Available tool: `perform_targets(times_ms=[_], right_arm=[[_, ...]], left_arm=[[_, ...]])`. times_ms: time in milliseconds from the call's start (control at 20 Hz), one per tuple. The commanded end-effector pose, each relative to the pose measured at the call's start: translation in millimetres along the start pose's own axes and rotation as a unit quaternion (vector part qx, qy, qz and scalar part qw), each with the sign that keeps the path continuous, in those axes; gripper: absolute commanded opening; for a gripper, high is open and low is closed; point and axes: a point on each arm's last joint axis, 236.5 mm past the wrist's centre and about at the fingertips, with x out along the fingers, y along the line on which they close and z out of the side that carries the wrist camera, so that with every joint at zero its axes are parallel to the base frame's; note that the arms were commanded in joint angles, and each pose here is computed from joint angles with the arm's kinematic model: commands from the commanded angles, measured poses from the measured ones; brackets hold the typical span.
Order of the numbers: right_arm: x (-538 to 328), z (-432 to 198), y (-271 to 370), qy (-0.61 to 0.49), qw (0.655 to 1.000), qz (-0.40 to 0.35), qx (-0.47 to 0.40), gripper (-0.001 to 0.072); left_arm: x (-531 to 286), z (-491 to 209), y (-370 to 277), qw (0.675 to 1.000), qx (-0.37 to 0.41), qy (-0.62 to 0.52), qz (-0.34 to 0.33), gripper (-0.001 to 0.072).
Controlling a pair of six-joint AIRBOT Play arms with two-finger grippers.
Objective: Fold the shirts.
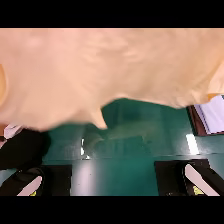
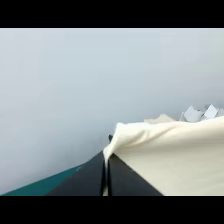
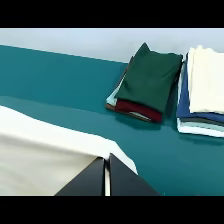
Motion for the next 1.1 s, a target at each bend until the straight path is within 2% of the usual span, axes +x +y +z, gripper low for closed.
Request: perform_targets(times_ms=[0, 150, 350, 500, 600, 650, 700, 750, 800, 850, 1050], right_arm=[[30, 1, -11, 0.026, 0.999, 0.008, 0.018, 0.0017], [122, -61, -12, 0.142, 0.987, 0.055, 0.053, 0.0017], [241, -193, -19, 0.327, 0.943, 0.045, 0.047, 0.0017], [299, -257, -8, 0.388, 0.918, 0.06, 0.054, 0.0017], [322, -282, -3, 0.406, 0.91, 0.066, 0.059, 0.0019], [329, -289, -2, 0.413, 0.906, 0.067, 0.059, 0.0019], [333, -292, -3, 0.416, 0.905, 0.067, 0.059, 0.0022], [335, -289, -3, 0.416, 0.905, 0.068, 0.058, 0.0082], [335, -282, -5, 0.413, 0.907, 0.068, 0.056, 0.0249], [332, -272, -7, 0.408, 0.909, 0.068, 0.055, 0.0306], [296, -251, -16, 0.424, 0.902, 0.069, 0.049, 0.0307]], left_arm=[[58, -99, 33, 0.988, -0.011, 0.153, 0.031, 0.0021], [122, -233, 43, 0.946, -0.049, 0.32, 0.012, 0.0021], [174, -395, 49, 0.878, -0.099, 0.468, 0.001, 0.0022], [192, -470, 52, 0.849, -0.111, 0.516, -0.001, 0.0023], [195, -490, 53, 0.841, -0.113, 0.529, 0.0, 0.0043], [196, -492, 54, 0.842, -0.114, 0.528, 0.001, 0.031], [196, -490, 58, 0.843, -0.114, 0.526, 0.005, 0.0518], [194, -488, 63, 0.842, -0.115, 0.526, 0.009, 0.0515], [187, -485, 68, 0.838, -0.121, 0.531, 0.014, 0.0515], [178, -481, 73, 0.832, -0.13, 0.539, 0.019, 0.0515], [128, -470, 75, 0.794, -0.174, 0.582, 0.017, 0.0515]])
